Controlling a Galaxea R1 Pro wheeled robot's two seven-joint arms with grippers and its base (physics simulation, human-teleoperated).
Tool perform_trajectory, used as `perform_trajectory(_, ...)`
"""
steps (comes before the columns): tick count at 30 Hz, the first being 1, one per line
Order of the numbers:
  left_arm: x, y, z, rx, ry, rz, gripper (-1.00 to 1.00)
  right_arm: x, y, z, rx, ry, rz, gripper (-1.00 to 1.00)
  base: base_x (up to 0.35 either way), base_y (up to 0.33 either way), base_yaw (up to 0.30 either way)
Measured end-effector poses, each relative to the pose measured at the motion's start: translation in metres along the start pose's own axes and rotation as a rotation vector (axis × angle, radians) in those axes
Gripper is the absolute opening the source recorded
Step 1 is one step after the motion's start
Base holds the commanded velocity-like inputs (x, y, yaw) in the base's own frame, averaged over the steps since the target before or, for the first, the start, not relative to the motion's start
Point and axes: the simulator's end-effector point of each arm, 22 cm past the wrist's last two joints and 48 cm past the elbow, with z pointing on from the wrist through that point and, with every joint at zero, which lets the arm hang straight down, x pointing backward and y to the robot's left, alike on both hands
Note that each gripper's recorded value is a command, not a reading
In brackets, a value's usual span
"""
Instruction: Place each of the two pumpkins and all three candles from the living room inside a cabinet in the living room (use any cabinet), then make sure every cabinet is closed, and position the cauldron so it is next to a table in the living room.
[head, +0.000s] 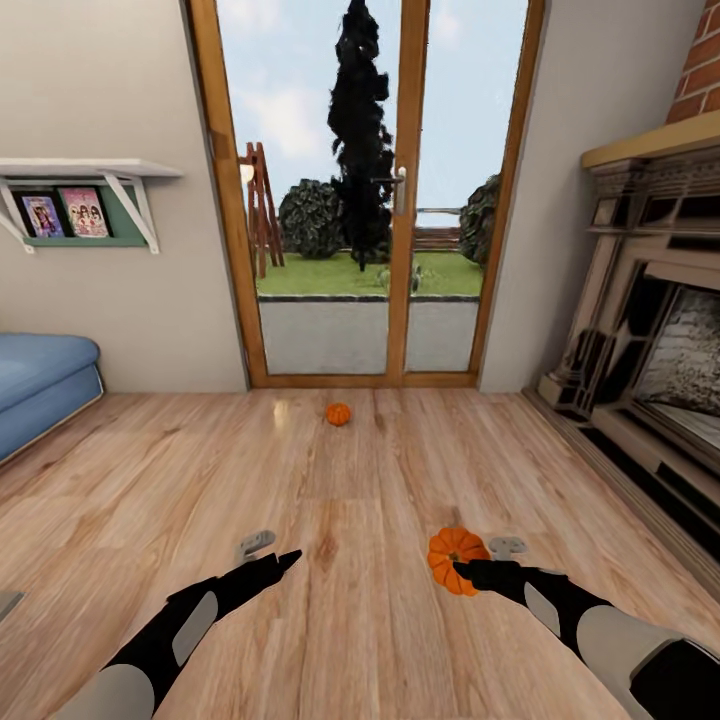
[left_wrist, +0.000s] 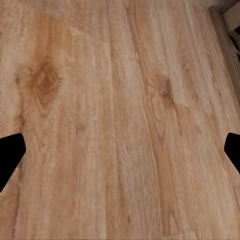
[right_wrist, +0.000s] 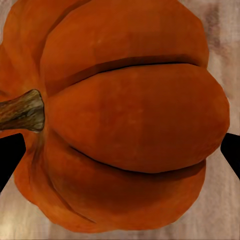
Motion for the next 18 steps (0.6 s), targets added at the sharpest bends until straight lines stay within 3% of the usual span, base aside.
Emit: perform_trajectory(18,-0.0075,-0.0055,-0.0037,0.006,-0.014,0.008,1.0,-0.009,0.0023,-0.0052,-0.002,-0.017,-0.004,-1.0,0.328,0.102,0.11)
